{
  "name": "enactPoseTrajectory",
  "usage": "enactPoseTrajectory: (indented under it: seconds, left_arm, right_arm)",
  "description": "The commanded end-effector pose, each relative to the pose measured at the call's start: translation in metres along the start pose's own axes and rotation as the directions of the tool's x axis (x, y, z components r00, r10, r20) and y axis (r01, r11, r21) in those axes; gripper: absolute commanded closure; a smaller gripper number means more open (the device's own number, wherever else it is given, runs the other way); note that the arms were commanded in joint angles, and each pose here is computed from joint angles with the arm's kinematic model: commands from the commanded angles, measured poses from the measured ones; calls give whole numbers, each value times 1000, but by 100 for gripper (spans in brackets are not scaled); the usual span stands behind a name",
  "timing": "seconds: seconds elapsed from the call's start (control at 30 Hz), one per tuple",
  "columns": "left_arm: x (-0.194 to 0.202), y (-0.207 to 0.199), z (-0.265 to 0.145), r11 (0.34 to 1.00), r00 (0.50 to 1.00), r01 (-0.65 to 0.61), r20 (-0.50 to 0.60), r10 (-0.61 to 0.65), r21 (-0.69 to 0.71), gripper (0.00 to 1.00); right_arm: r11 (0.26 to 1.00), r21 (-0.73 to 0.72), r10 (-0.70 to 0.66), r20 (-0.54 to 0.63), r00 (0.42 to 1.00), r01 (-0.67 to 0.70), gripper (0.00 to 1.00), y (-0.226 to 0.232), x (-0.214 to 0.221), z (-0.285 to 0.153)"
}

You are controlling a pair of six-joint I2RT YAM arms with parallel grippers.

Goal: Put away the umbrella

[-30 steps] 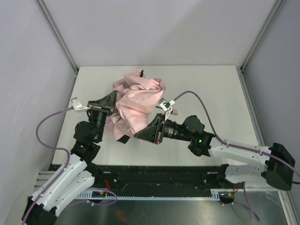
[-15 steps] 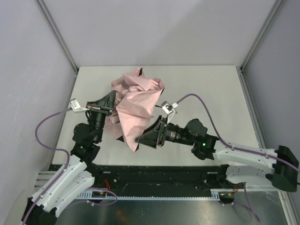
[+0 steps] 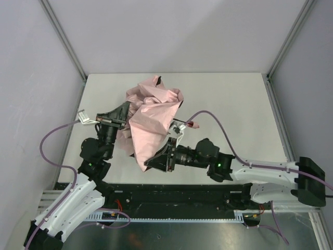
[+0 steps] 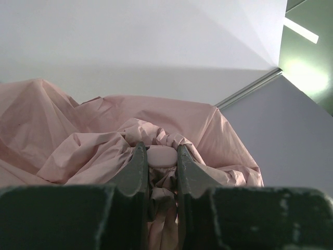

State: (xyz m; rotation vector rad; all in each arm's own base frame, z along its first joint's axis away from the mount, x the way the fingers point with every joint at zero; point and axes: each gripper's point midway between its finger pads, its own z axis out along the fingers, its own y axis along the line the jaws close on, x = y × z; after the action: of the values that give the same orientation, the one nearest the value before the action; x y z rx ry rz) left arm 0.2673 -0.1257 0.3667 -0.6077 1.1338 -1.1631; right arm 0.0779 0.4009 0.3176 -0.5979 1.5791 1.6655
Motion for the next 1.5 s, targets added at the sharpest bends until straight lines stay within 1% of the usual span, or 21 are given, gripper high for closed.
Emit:
enactPoseTrajectory:
  seconds: [0.0,0.03,0.07,0.1,0.17,0.2,0.27,0.37,0.43,0.5,0.6,0.7,0.8,0.83,0.87,0.93,1.1,1.2,1.27,1.37,1.47]
  left_arm:
    - [-19,-42,-1,989,998,27,45,-34,142,100]
    - [-17,-41,-2,989,999,4,36,-10,147,100]
    - [-14,-40,-3,988,999,-22,27,18,151,100]
    - [-11,-37,-4,987,999,-49,17,47,154,100]
    - [-4,-34,-8,980,994,-107,-5,110,169,100]
    - [-1,-34,-10,973,989,-141,-17,146,185,100]
    - [5,-38,-15,948,972,-217,-37,232,233,100]
    - [13,-44,-23,890,929,-332,-53,366,314,100]
    - [17,-47,-29,851,901,-384,-56,430,358,100]
    - [22,-53,-35,817,879,-411,-60,472,406,100]
    - [36,-66,-45,745,837,-422,-92,539,517,100]
    - [54,-84,-58,655,791,-385,-133,597,650,100]
    - [64,-98,-71,587,761,-335,-156,630,737,100]
    - [66,-101,-73,572,755,-324,-158,636,753,100]
    - [66,-104,-76,561,752,-316,-159,640,765,100]
    - [67,-109,-79,542,746,-303,-159,647,783,100]
    - [71,-118,-85,514,734,-257,-180,654,819,100]
    - [76,-118,-88,522,728,-212,-223,648,826,100]
    - [81,-116,-89,528,719,-179,-256,647,830,100]
    - [89,-111,-92,546,701,-133,-311,641,827,100]
    - [96,-106,-94,566,684,-88,-363,632,820,100]
  right_arm:
    - [994,-108,30,-1,1000,-30,83,18,4,12]
    - [997,-72,19,-8,1000,-20,86,11,5,10]
    - [1000,-25,1,0,1000,-1,84,4,3,6]
    - [999,35,-26,4,1000,26,76,-5,1,1]
    - [984,154,-83,-16,996,85,57,-24,0,-16]
    - [969,214,-116,-37,993,121,51,-34,1,-27]
    - [928,316,-180,-92,979,200,47,-53,4,-54]
    - [820,486,-250,-169,953,301,45,-81,0,-109]
    - [759,553,-300,-172,938,344,41,-87,-14,-143]
    - [726,594,-334,-135,933,346,38,-85,-32,-168]
    - [737,590,-381,-40,924,329,34,-67,-62,-183]
    - [748,553,-433,-13,901,367,29,-47,-85,-181]
    - [750,491,-471,-75,879,443,22,-30,-97,-168]
    - [756,455,-477,-110,872,471,11,-25,-96,-160]
    - [767,413,-479,-140,867,491,6,-21,-93,-150]
    - [786,353,-474,-184,861,508,2,-17,-88,-132]
    - [783,337,-475,-219,852,523,1,-28,-82,-100]
    - [778,362,-484,-177,857,514,2,-33,-91,-80]
    - [778,400,-477,-124,870,484,7,-36,-101,-68]
    - [798,408,-455,-75,887,444,22,-40,-109,-45]
    - [800,404,-454,-73,888,442,29,-43,-112,-26]
